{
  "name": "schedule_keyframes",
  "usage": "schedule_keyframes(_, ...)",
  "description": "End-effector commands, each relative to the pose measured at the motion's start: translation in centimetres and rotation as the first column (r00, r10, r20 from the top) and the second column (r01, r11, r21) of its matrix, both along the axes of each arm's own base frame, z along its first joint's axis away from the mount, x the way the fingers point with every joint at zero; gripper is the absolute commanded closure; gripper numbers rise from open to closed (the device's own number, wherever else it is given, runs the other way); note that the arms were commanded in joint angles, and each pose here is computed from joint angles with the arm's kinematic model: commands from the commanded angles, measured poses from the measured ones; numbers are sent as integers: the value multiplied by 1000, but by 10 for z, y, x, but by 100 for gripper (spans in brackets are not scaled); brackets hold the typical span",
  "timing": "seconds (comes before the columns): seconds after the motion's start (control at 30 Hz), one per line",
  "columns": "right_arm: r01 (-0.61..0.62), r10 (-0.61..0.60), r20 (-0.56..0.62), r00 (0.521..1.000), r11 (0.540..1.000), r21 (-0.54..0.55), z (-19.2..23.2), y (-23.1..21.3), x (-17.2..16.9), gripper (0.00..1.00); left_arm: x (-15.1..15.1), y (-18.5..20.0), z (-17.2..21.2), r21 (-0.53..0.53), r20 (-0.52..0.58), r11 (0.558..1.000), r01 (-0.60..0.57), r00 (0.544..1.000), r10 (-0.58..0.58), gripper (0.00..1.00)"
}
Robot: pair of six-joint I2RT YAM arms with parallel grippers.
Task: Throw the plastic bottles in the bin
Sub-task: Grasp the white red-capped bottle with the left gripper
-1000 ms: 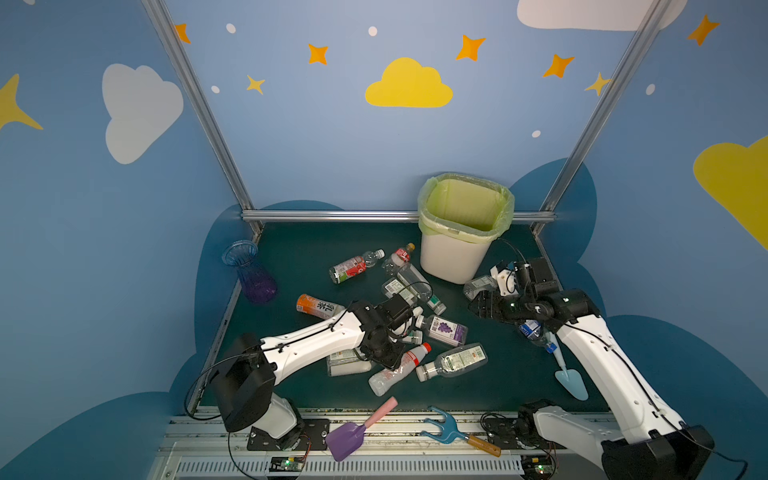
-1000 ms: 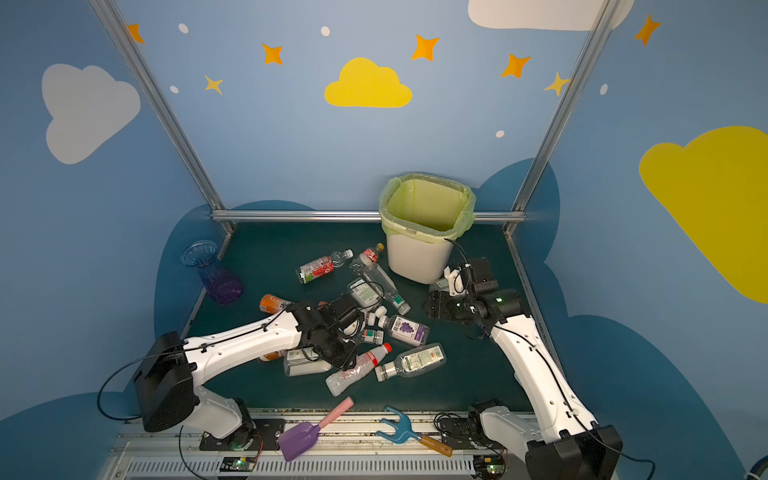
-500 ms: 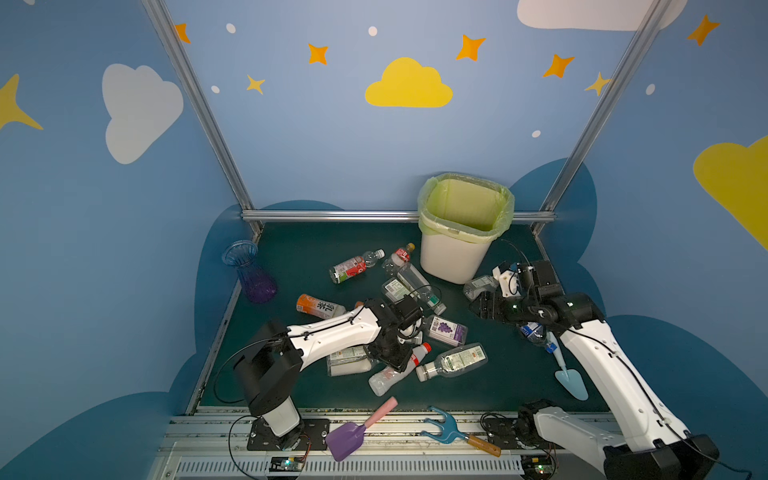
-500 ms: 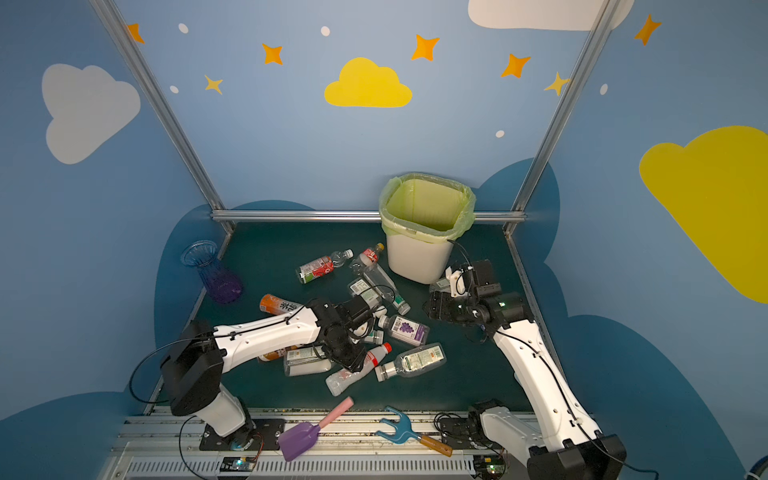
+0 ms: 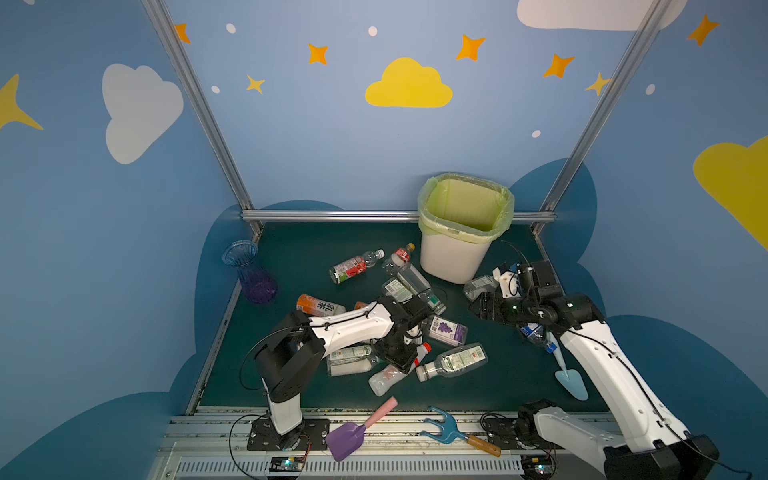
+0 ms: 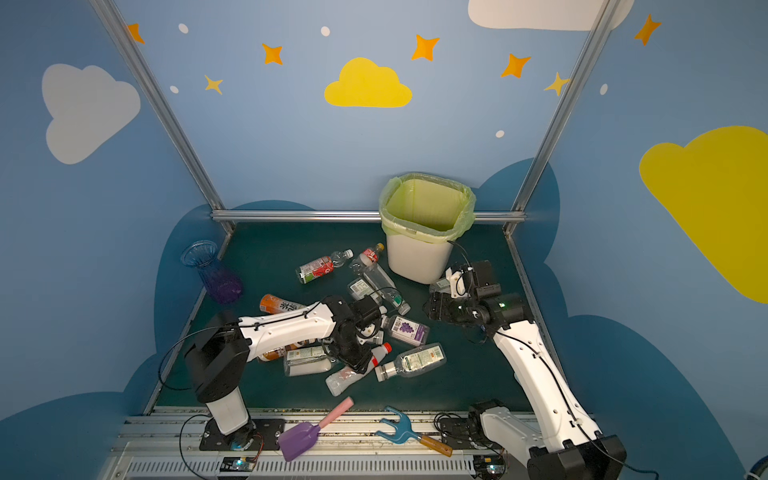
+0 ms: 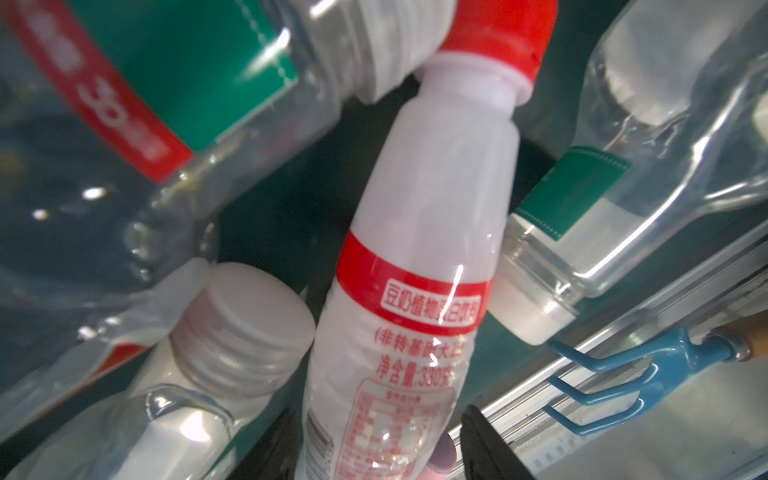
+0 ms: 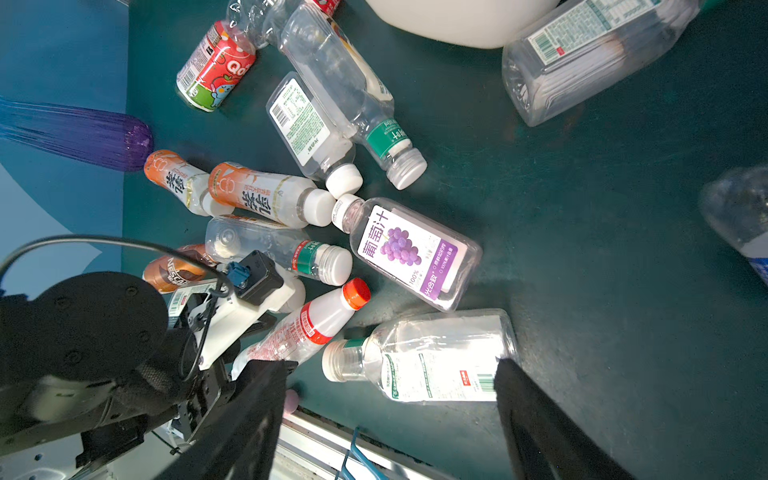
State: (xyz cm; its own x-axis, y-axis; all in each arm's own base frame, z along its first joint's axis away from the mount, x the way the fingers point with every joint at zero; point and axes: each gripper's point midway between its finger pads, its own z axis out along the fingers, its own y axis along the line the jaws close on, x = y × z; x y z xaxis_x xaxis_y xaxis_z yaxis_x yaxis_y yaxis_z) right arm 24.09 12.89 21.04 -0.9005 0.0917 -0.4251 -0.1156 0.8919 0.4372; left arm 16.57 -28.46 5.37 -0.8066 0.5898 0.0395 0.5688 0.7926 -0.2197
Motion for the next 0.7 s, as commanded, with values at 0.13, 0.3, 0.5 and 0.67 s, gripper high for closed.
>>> schedule_keyframes(0.13, 1, -1, -10, 1000, 1000, -25, -4, -5, -7, 20, -4, -1, -7, 22, -38, 999, 33, 999, -32, 40)
schedule_keyframes(0.3, -4, 3, -5, 1000, 999, -42, -2, -8, -5, 20, -3, -5, -13, 30, -51, 999, 45, 998, -43, 42)
schedule_keyframes(0.5, -5, 5, 3, 1000, 999, -47, -1, -9, -3, 20, -2, -9, -15, 32, -62, 998, 52, 997, -50, 54)
schedule_keyframes(0.67, -1, 2, 8, 1000, 999, -53, 1, -11, -1, 20, 2, -9, -3, 33, -41, 998, 60, 997, -59, 63)
